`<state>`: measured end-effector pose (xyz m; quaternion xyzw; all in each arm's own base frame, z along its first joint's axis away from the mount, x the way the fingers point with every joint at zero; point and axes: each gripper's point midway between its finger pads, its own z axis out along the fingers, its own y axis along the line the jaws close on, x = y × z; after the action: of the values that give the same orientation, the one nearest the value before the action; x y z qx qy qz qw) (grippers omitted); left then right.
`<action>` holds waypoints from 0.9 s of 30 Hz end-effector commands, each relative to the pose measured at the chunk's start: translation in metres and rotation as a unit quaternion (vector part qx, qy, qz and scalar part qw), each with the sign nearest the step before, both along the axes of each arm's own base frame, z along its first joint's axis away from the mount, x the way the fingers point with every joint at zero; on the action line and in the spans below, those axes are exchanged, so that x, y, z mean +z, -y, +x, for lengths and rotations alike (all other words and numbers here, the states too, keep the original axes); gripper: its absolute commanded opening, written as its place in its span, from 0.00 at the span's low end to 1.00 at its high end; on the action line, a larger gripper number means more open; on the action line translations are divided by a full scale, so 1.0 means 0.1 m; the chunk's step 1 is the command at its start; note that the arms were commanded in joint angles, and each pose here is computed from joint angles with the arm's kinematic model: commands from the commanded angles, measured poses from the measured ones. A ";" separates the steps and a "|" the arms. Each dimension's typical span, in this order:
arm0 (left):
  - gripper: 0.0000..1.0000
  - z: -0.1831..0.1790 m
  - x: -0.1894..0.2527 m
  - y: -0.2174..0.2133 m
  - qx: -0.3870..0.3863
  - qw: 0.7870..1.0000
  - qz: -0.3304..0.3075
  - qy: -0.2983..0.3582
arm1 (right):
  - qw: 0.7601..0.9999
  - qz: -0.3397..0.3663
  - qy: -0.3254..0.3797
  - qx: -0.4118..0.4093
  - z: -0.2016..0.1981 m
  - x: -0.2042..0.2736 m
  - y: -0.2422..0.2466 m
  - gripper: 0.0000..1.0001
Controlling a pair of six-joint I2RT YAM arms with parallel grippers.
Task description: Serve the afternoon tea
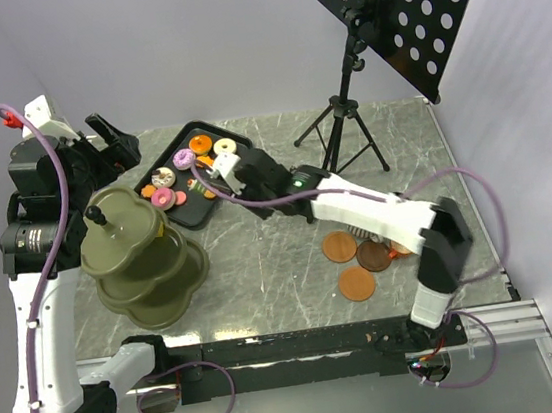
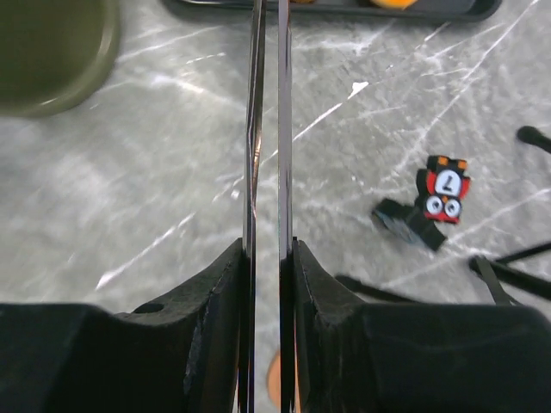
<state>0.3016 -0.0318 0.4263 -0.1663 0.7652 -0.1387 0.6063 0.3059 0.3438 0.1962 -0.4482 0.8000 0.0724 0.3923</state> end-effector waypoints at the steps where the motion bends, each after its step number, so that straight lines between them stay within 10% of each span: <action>1: 1.00 0.01 0.20 0.03 -0.005 0.999 -0.014 0.031 | 0.995 0.067 0.068 0.026 -0.31 0.75 0.13 0.00; 27: 1.00 0.00 0.22 0.06 -0.008 0.999 -0.033 0.032 | 0.986 0.039 0.087 0.138 -1.22 0.95 0.17 0.00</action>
<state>0.3057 -0.0382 0.4243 -0.1745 0.7664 -0.1595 0.5972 0.1859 0.3260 0.2521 -0.5519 0.7139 0.1094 0.4169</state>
